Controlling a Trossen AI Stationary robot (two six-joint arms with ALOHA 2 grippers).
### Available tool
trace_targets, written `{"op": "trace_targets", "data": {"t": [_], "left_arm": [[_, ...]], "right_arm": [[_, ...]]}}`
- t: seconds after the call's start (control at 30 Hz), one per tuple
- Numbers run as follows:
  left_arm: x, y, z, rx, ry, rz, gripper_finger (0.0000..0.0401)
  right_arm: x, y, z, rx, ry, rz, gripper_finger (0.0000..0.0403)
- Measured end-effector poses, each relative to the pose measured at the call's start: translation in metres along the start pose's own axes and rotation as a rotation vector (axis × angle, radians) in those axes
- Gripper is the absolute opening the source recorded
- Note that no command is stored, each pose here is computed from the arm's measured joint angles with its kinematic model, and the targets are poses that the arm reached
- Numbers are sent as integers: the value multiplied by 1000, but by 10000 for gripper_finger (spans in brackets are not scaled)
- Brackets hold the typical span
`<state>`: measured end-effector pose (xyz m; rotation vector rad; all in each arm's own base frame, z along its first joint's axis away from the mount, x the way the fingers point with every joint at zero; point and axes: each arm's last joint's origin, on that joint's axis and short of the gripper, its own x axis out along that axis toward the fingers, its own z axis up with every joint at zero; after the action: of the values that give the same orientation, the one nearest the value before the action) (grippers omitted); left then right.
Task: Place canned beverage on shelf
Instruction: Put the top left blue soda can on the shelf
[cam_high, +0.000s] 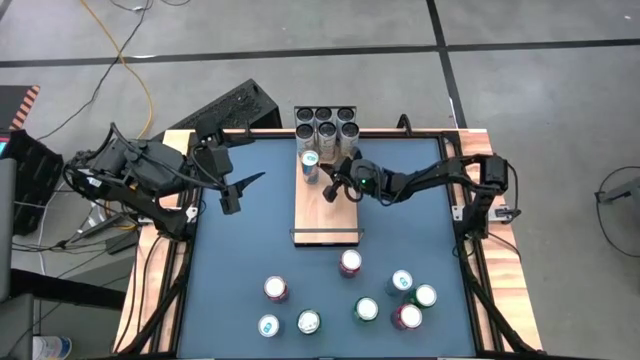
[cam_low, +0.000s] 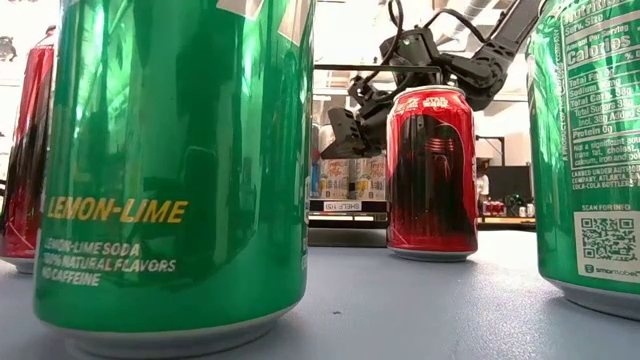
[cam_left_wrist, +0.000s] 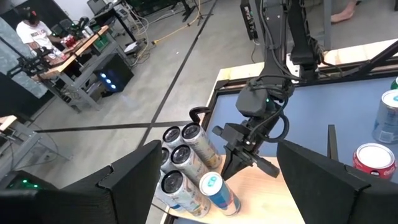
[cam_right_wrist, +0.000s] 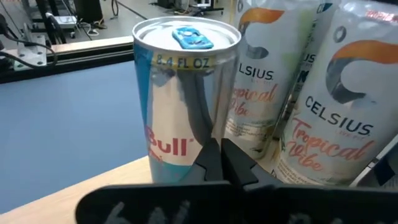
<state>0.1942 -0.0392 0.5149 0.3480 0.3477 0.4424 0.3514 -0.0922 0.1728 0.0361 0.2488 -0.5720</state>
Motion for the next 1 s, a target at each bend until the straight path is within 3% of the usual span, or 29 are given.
{"op": "trace_targets", "data": {"t": [0.3, 0.47, 1.0], "left_arm": [[0, 0, 0, -16, 0, 0, 305], [0, 0, 0, -6, 0, 0, 305], [0, 0, 0, -8, 1, 0, 305]], "right_arm": [[-10, 29, -2, 3, -3, 56, 0], [-6, 18, -3, 6, -6, 7, 0], [6, 0, 7, 2, 9, 17, 0]]}}
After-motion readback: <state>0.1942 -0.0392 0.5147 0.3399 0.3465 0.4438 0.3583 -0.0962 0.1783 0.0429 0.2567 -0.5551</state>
